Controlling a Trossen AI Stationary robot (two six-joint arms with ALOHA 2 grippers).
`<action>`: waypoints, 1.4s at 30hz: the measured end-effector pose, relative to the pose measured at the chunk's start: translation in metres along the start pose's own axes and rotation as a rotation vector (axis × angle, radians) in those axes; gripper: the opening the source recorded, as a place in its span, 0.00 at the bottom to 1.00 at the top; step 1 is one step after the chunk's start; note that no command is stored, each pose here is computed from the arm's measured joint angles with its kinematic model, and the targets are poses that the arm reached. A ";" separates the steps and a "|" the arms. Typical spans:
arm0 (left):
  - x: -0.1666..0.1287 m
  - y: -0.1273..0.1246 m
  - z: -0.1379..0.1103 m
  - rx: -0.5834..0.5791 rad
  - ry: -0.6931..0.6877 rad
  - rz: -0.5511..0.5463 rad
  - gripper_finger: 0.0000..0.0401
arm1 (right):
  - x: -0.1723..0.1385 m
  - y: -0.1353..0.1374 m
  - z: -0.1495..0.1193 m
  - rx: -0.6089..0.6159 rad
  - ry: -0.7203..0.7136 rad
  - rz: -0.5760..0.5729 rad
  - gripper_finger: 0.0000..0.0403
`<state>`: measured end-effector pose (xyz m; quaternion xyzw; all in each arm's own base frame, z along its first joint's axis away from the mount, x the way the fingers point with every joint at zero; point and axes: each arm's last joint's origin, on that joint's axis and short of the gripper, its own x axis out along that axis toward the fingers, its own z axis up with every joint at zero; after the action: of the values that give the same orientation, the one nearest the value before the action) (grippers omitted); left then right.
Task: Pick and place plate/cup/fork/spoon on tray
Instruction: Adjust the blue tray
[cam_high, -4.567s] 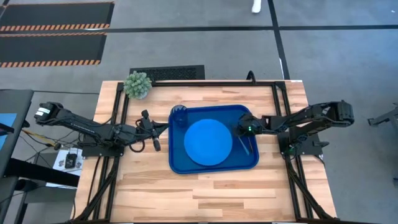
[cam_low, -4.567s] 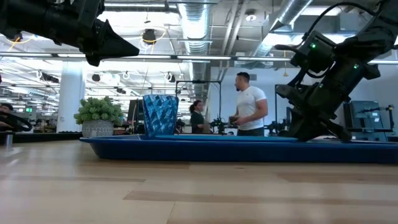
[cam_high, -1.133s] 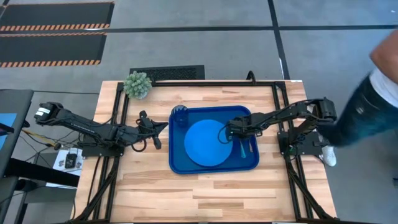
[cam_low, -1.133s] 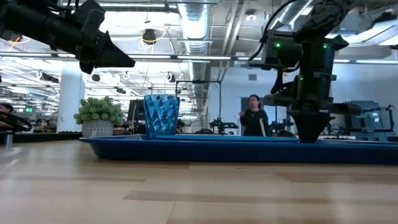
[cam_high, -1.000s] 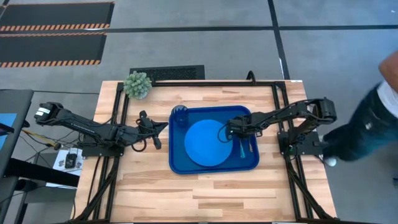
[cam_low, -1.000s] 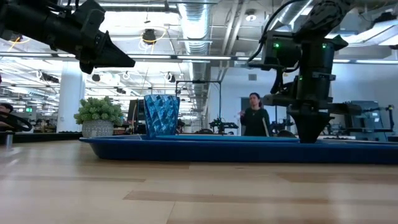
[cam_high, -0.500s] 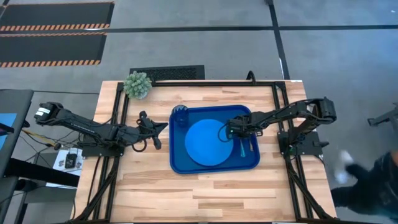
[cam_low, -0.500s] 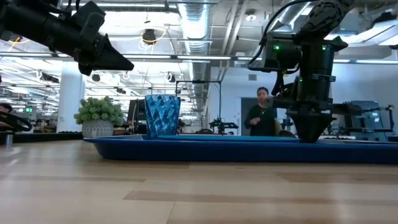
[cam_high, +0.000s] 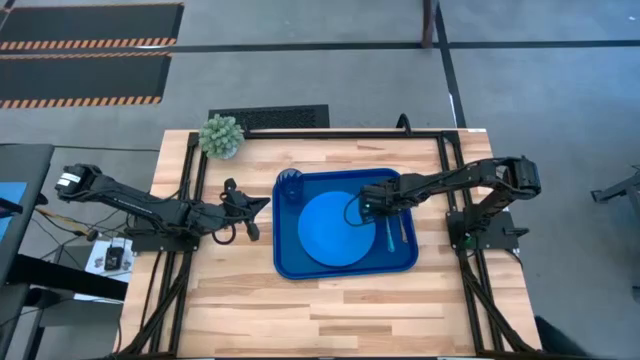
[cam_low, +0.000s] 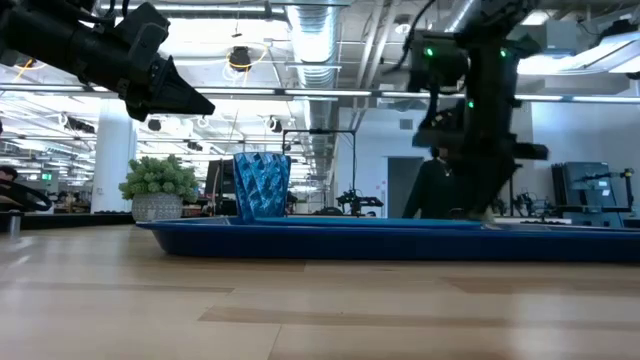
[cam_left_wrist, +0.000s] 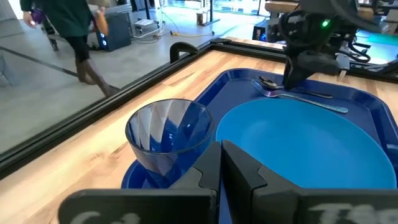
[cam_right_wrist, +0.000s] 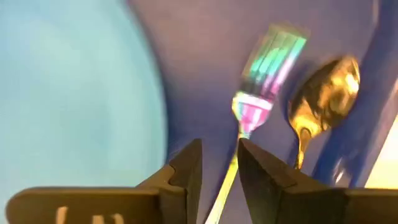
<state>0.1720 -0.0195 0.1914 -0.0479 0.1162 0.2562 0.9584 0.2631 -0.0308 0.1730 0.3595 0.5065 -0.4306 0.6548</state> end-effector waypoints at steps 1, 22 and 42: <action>0.000 0.000 0.000 0.000 0.000 0.000 0.00 | -0.004 0.002 0.000 -0.055 0.006 -0.004 0.30; 0.000 0.000 -0.003 0.014 0.032 -0.020 0.00 | -0.011 -0.073 -0.085 -0.149 0.117 -0.086 0.02; -0.024 0.023 -0.001 -0.084 0.051 0.075 0.00 | 0.003 -0.054 -0.092 -0.166 0.069 0.095 0.02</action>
<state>0.1404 -0.0112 0.1960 -0.0902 0.1316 0.2954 0.9420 0.1804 0.0319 0.1473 0.3422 0.5449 -0.3432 0.6843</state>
